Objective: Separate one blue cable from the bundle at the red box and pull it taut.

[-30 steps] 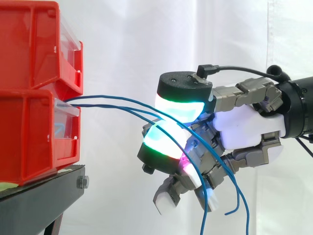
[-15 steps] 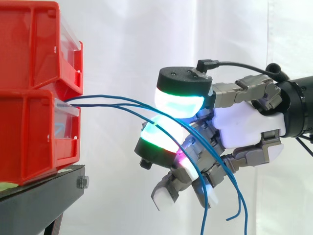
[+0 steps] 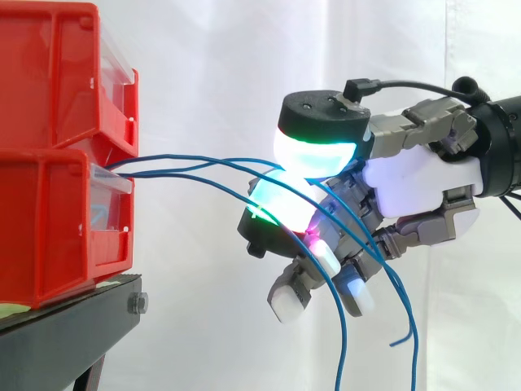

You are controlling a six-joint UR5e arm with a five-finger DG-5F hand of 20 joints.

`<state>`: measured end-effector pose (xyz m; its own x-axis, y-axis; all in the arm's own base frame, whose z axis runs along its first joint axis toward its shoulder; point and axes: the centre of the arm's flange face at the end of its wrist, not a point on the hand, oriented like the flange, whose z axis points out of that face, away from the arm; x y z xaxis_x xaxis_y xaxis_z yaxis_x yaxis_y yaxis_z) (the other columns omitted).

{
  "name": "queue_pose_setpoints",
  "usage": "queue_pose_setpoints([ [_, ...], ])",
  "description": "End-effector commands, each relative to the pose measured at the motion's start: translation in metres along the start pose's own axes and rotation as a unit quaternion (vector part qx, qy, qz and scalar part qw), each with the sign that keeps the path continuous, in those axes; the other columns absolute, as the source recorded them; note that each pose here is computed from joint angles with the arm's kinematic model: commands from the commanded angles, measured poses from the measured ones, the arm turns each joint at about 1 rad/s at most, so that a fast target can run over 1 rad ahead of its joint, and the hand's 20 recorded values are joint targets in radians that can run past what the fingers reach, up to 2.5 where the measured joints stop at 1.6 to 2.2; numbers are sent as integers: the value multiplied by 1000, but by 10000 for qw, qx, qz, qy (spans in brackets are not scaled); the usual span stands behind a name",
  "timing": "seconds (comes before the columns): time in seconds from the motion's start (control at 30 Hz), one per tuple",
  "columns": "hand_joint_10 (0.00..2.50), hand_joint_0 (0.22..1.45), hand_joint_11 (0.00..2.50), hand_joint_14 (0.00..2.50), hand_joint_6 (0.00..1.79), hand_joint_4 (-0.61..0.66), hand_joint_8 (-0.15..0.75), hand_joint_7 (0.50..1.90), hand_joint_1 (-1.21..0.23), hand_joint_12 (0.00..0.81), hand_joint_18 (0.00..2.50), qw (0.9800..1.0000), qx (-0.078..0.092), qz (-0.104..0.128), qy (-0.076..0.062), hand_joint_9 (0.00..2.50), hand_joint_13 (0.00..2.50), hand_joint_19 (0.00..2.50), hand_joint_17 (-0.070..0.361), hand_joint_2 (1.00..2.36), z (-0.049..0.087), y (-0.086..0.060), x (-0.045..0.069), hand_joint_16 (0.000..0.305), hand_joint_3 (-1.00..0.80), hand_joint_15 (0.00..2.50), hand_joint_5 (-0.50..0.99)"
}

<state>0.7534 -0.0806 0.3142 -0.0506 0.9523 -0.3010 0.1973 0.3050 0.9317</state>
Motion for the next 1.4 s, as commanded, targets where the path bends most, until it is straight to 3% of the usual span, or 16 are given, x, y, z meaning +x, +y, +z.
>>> queue_pose_setpoints([
  [0.0, 27, 654, 876, 16, 835, 68, 323, 1085, -791, 345, 723, 10000, 12, -79, -14, 855, 614, 909, 106, 1015, -1, 1, 0, 47, -285, 483, -199],
  [0.17, 26, 640, 868, 18, 838, 90, 322, 1090, -797, 344, 722, 9999, 30, -128, -73, 853, 616, 916, 106, 1007, 0, 1, 1, 47, -407, 485, -201],
  [0.67, 27, 596, 847, 17, 824, 68, 332, 1120, -461, 324, 737, 9999, 54, 21, -106, 940, 638, 942, 103, 1001, 0, 1, 3, 46, -490, 489, -172],
  [0.83, 27, 607, 865, 16, 823, 52, 334, 1144, -522, 317, 736, 9999, 49, 22, -116, 946, 633, 935, 102, 1013, 0, 1, 2, 45, -341, 487, -168],
  [0.9, 27, 578, 870, 16, 829, 54, 339, 1204, -577, 325, 741, 9999, 56, 19, -114, 934, 629, 935, 104, 1021, 0, 1, 4, 46, -179, 480, -173],
  [1.0, 27, 580, 873, 16, 852, 51, 344, 1224, -647, 328, 738, 9999, 44, 25, -101, 923, 619, 926, 104, 1023, 0, 2, 6, 46, -80, 481, -179],
  [1.27, 27, 605, 889, 18, 871, -14, 340, 1139, -705, 341, 729, 9999, 51, 31, -99, 907, 610, 933, 107, 1022, 0, 1, 6, 47, -95, 485, -186],
  [1.37, 27, 622, 881, 16, 869, -45, 330, 1137, -725, 341, 708, 9999, 48, 137, -93, 889, 606, 931, 105, 1021, 0, 2, 7, 46, -124, 486, -189],
])
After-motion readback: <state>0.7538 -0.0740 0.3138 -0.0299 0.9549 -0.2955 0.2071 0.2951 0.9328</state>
